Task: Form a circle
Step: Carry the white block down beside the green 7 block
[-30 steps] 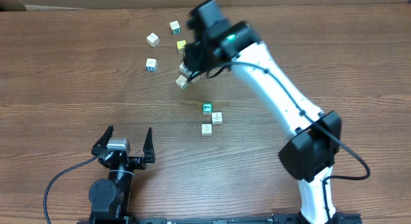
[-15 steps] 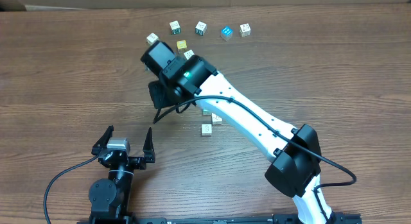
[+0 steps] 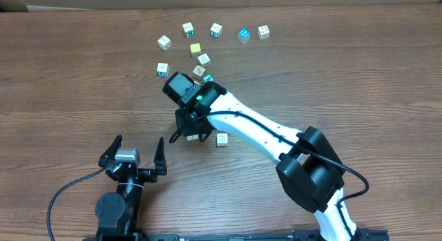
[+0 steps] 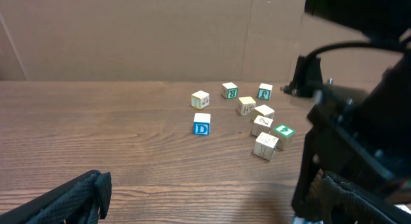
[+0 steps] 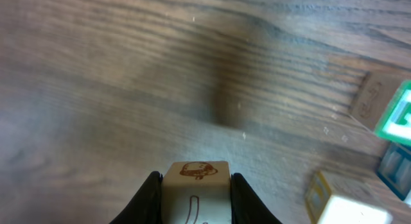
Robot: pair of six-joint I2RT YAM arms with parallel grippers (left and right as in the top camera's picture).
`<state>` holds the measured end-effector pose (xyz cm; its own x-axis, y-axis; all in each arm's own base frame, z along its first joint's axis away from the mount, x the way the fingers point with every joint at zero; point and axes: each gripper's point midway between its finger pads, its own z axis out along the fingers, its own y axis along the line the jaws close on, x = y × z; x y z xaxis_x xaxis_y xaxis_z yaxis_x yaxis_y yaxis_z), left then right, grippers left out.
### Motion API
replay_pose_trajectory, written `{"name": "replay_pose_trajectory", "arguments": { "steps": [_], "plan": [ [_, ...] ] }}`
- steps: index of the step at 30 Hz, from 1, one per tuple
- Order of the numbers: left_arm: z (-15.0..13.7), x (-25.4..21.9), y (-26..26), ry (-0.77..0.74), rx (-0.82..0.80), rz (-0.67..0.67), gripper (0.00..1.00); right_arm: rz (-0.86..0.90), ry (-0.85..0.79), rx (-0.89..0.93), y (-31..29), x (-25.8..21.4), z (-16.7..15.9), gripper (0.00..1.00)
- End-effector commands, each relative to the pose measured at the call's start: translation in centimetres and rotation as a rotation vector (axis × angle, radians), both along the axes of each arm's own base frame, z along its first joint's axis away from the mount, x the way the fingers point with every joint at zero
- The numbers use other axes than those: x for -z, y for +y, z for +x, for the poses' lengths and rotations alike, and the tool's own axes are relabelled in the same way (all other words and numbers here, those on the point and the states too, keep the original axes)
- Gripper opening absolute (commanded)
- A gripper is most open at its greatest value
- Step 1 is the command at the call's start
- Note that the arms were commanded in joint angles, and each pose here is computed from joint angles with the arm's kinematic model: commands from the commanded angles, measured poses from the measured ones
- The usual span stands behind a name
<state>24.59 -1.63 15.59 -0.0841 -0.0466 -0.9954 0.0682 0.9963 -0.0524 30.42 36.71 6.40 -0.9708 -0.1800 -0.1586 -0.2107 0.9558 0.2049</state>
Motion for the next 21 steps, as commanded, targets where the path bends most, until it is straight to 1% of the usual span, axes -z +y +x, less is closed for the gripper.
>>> {"name": "replay_pose_trajectory", "arguments": {
  "steps": [1,7,16,18,21],
  "plan": [
    [0.0,0.0,0.2,-0.004,-0.008,0.014,1.0,-0.059,-0.067,0.066,-0.8,1.7,0.5,0.17],
    [0.0,0.0,0.2,-0.004,-0.008,0.014,1.0,-0.158,-0.206,0.11,-2.7,2.4,2.7,0.17],
    [0.0,0.0,0.2,-0.004,-0.008,0.014,1.0,-0.184,-0.221,0.125,-3.4,3.2,2.7,0.18],
    [0.0,0.0,0.2,-0.004,-0.008,0.014,1.0,-0.186,-0.219,0.126,-3.5,3.2,2.7,0.21],
    [0.0,0.0,0.2,-0.004,-0.008,0.014,1.0,-0.193,-0.213,0.125,-3.6,3.2,2.5,0.24]
  ]
}}
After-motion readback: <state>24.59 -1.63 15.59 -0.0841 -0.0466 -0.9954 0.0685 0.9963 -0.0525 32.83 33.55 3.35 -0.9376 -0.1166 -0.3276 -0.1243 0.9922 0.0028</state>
